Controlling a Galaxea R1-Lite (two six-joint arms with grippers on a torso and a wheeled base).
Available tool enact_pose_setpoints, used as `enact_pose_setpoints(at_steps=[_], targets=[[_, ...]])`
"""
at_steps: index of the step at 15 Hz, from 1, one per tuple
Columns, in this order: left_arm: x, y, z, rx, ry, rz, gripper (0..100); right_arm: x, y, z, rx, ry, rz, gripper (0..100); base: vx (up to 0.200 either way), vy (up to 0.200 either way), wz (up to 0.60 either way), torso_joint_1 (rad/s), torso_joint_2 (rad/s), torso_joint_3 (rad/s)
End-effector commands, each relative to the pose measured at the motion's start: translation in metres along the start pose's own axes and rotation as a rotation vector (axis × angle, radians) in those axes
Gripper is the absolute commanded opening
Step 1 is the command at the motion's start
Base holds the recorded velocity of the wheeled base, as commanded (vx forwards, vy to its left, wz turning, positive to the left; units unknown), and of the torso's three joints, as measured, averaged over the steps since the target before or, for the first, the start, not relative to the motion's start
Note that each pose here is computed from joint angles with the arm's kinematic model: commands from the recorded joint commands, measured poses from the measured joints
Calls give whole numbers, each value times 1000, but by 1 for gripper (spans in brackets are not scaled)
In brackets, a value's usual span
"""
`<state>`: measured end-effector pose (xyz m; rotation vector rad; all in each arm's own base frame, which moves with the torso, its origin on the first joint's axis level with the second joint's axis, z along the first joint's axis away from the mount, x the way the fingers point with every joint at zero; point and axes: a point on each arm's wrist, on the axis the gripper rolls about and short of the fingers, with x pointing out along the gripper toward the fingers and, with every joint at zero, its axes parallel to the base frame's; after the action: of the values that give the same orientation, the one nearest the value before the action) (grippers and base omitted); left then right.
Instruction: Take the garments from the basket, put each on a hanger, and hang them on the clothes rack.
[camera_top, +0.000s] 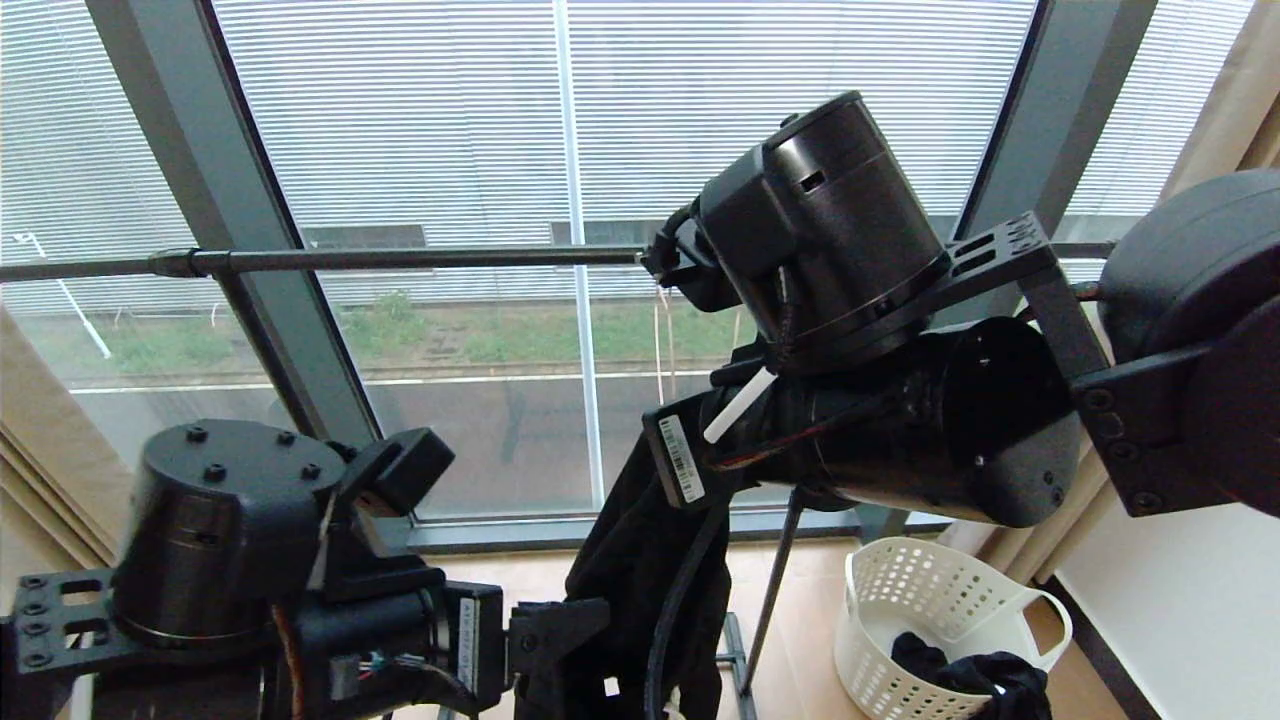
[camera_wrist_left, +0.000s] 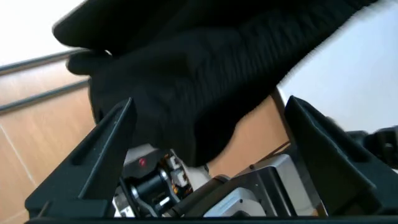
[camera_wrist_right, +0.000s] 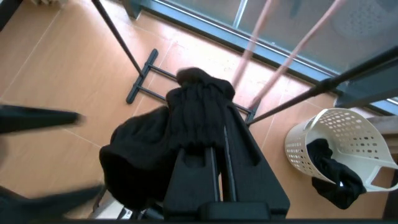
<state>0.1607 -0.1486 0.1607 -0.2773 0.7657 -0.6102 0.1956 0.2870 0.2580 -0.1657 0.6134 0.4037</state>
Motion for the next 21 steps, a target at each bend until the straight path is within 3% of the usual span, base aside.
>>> enact_pose_setpoints(at_steps=[1, 2, 4, 7, 13, 21], targets=[[28, -2, -5, 7, 76, 25, 100, 1, 9, -2, -17, 2, 9, 0, 0, 0, 0, 0, 0, 0], [29, -2, -4, 7, 76, 25, 100, 1, 10, -2, -18, 1, 10, 0, 0, 0, 0, 0, 0, 0], [61, 2, -6, 1, 112, 121, 100, -4, 13, -2, -20, -11, 17, 0, 0, 0, 0, 0, 0, 0], [81, 1, -13, 5, 129, 196, 100, -17, 7, 2, -4, -34, 25, 0, 0, 0, 0, 0, 0, 0], [75, 7, -33, 32, 157, 270, 100, -45, -23, 13, 59, -81, -14, 0, 0, 0, 0, 0, 0, 0], [59, 12, -44, 40, 173, 280, 100, -52, -43, 16, 108, -105, -71, 0, 0, 0, 0, 0, 0, 0]])
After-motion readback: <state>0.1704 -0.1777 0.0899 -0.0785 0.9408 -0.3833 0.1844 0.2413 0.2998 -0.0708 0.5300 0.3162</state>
